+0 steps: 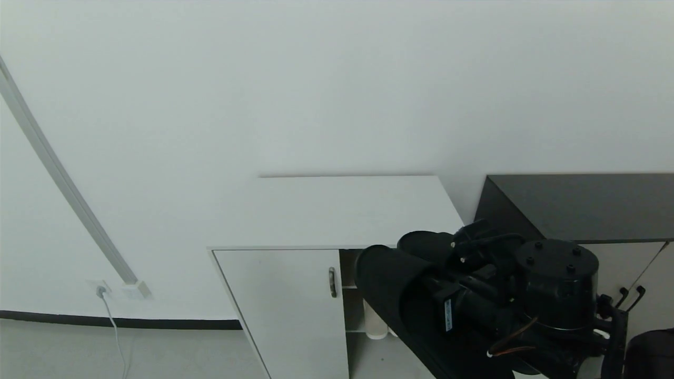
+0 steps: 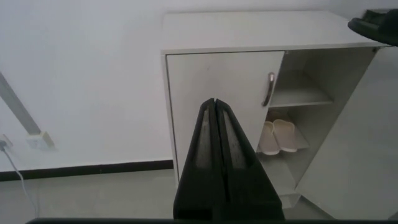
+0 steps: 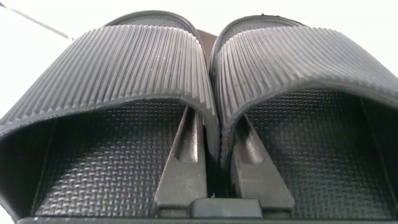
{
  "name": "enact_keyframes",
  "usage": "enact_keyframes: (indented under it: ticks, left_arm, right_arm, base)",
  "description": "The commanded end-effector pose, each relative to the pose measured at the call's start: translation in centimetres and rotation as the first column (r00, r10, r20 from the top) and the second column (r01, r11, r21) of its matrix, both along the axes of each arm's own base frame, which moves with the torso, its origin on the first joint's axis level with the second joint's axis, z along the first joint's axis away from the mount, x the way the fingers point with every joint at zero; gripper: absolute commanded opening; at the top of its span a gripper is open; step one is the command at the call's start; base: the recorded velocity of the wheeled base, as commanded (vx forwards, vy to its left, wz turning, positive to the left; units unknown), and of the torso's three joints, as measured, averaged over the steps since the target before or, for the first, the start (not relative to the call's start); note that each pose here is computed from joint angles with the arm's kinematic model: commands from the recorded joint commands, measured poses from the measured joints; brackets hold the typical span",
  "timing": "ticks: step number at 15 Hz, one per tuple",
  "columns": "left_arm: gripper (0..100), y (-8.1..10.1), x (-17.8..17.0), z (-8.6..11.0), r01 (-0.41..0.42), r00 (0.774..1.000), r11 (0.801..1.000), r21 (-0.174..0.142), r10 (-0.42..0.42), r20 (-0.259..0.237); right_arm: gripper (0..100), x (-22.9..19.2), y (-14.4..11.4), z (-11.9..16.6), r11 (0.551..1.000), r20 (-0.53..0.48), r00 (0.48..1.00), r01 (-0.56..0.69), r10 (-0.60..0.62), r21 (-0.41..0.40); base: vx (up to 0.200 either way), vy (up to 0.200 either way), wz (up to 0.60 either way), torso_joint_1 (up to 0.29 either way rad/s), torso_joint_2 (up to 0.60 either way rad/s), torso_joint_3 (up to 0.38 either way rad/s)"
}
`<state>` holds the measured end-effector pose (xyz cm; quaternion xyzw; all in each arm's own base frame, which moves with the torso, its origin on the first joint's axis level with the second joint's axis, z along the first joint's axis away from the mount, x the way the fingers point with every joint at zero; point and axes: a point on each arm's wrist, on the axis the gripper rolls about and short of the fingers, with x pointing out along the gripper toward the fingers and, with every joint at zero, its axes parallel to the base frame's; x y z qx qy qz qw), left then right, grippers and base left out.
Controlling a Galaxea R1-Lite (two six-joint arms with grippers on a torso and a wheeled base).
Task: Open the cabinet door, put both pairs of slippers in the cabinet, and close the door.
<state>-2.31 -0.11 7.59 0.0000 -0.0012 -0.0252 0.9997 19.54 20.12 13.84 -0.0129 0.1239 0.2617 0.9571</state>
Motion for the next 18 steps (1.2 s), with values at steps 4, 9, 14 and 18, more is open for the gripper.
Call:
enact_keyframes:
  ticks: [4, 9, 14, 18]
  left_arm:
    - [0, 0.00, 0.01, -0.01, 0.000, 1.000, 1.000, -0.002, 0.000, -0.002]
    - [0, 0.01, 0.01, -0.01, -0.001, 1.000, 1.000, -0.003, 0.001, -0.002]
    - [0, 0.04, 0.01, -0.01, -0.018, 1.000, 1.000, -0.006, 0.018, -0.003]
    - [0, 0.04, 0.01, 0.00, -0.017, 1.000, 1.000, -0.006, 0.017, -0.001]
  right_arm:
    - [0, -0.15, -0.01, -0.16, 1.000, 0.006, 1.000, -0.005, 0.005, 0.004]
    - [0, -0.43, 0.25, -0.30, 1.000, 0.003, 1.000, -0.019, 0.019, 0.001]
    - [0, -0.45, 0.23, -0.41, 1.000, -0.001, 1.000, -0.018, 0.018, -0.001]
    - [0, -0.52, 0.16, -0.56, 1.000, -0.005, 1.000, -0.019, 0.019, -0.007]
  base:
    - [0.000, 0.000, 0.00, 0.000, 0.00, 0.000]
    - [0.000, 0.000, 0.00, 0.000, 0.00, 0.000]
    - [0.000, 0.000, 0.00, 0.000, 0.00, 0.000]
    - [-0.150, 0.000, 0.00, 0.002, 0.00, -0.002]
